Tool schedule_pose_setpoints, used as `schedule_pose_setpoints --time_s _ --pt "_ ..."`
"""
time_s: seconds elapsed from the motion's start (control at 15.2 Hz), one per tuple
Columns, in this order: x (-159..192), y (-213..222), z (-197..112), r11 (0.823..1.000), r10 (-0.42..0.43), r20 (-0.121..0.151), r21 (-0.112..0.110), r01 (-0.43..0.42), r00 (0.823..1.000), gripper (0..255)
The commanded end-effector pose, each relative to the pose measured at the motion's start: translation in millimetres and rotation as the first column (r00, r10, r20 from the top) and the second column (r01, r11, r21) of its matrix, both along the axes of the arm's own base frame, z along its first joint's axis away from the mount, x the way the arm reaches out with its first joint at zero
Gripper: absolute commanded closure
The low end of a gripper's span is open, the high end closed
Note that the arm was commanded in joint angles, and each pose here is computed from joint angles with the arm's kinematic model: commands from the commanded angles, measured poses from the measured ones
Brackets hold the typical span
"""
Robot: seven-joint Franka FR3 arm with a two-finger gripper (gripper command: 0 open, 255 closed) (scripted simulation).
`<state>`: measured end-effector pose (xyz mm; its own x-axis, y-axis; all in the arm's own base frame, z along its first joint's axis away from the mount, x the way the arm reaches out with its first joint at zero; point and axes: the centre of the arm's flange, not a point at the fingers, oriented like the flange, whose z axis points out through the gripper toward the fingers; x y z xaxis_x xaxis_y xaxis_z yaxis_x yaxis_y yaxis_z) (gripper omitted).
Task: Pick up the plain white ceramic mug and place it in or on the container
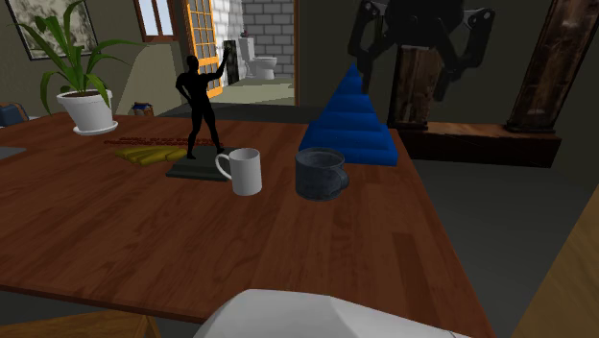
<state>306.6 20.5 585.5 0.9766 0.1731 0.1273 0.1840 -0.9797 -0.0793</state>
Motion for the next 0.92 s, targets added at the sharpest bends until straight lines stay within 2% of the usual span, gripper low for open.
schedule_pose_setpoints --time_s 0.0,0.86 --pt "0 0 0 1.0 0.0 0.0 0.0 0.0 1.0 0" --pt "81 127 -81 0.995 0.099 0.022 -0.017 -0.098 0.995 0"
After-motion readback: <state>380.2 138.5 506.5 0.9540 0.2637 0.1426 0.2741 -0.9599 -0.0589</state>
